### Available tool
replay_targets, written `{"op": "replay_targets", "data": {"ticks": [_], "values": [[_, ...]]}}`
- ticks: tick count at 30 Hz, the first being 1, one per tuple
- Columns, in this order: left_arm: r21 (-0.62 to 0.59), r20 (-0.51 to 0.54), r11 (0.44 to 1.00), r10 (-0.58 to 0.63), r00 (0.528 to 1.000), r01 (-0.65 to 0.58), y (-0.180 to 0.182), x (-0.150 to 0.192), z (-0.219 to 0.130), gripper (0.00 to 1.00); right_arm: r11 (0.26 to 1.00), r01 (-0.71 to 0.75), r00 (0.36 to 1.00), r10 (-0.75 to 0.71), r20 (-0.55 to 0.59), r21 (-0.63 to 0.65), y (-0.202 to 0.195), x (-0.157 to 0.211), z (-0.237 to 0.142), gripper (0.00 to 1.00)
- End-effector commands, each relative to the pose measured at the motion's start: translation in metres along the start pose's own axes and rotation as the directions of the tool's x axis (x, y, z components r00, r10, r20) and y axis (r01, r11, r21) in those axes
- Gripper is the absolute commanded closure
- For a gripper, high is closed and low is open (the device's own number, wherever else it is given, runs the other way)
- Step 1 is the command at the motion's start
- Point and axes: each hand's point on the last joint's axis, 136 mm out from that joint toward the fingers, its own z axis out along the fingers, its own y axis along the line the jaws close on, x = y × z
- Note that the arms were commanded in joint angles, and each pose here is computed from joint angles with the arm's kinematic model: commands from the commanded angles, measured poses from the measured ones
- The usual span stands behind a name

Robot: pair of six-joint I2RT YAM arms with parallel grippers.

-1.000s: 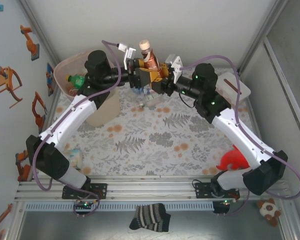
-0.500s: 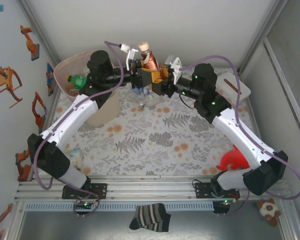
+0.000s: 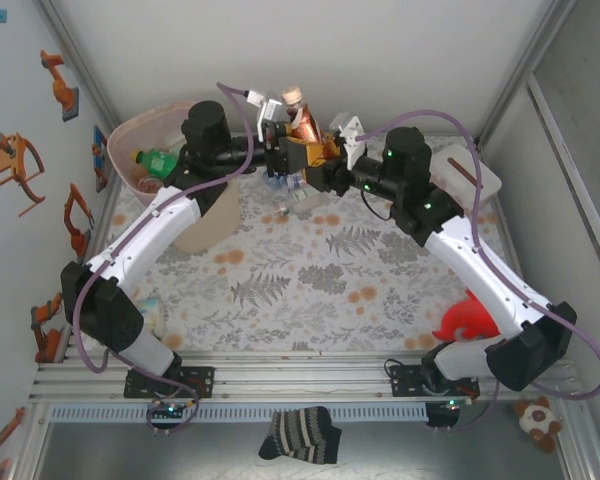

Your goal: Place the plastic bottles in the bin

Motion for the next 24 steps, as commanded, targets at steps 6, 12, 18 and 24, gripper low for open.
{"op": "replay_targets", "data": {"ticks": [6, 12, 18, 24], "values": [[0.008, -0.008, 1.000, 0.012, 1.000, -0.012, -0.008, -0.007, -0.001, 0.48, 0.998, 0.063, 0.998, -0.063, 0.011, 0.013, 0.005, -0.008, -0.010, 0.31], [-0.080, 0.009, 0.996, 0.031, 0.999, -0.030, 0.004, -0.025, -0.023, 0.49, 0.996, 0.059, 0.998, -0.059, -0.005, 0.070, 0.003, -0.003, -0.027, 0.21], [-0.319, 0.053, 0.948, 0.029, 0.998, -0.010, 0.036, -0.047, -0.081, 0.53, 0.993, 0.068, 0.997, -0.064, -0.040, 0.100, 0.005, 0.007, -0.041, 0.20], [-0.628, 0.107, 0.772, -0.041, 0.993, 0.100, 0.079, -0.051, -0.167, 0.54, 0.992, 0.075, 0.996, -0.070, -0.053, 0.098, 0.005, 0.011, -0.041, 0.20]]}}
